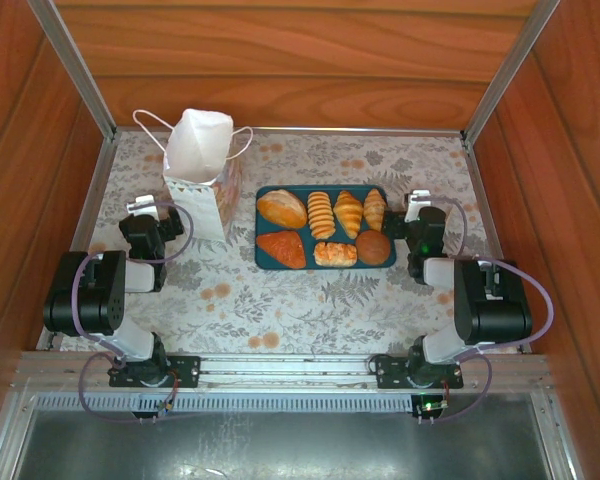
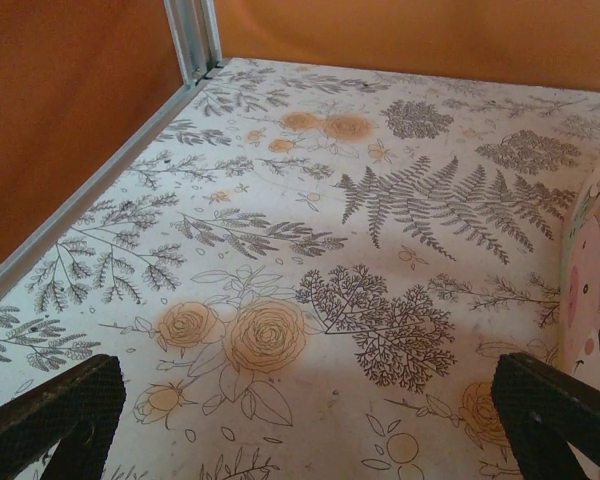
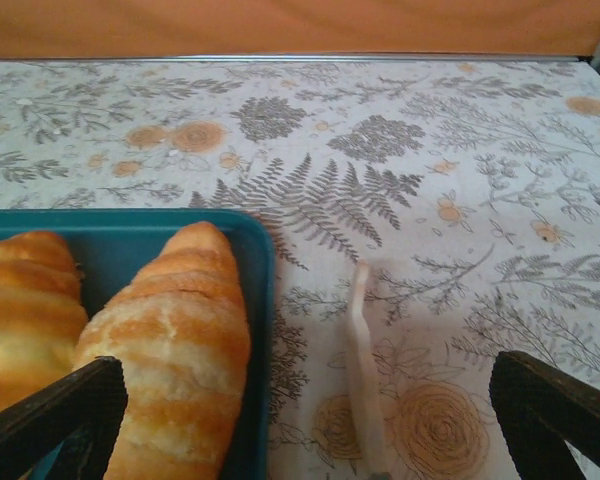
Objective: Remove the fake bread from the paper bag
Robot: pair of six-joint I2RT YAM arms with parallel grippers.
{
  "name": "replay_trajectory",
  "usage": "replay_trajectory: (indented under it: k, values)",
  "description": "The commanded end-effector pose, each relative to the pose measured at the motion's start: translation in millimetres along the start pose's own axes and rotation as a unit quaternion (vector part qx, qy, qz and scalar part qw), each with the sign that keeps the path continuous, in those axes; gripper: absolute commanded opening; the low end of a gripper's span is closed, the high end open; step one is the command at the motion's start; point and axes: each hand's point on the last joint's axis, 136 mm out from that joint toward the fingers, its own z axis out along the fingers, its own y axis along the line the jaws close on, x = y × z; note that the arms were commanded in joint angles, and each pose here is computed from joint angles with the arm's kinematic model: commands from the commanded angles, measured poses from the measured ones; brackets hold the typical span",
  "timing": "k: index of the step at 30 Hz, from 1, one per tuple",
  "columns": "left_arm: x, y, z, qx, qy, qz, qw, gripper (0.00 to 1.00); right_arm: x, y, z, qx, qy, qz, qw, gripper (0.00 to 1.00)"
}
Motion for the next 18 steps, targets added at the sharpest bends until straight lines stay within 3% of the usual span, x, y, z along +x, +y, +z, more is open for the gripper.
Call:
replay_trajectory:
  k: [1,18]
  values:
    - [-1.6,-4.1,1.5,0.003,0.001,0.007,1.0,1.0,2.9,-4.0,2.7,0.007,0.01,0.013,1.0,1.0]
    - [-1.4,-5.9,1.2,0.005,0.002,0.011,1.0,1.0,2.6,-3.6,2.0,0.006,0.008,0.013,1.0,1.0]
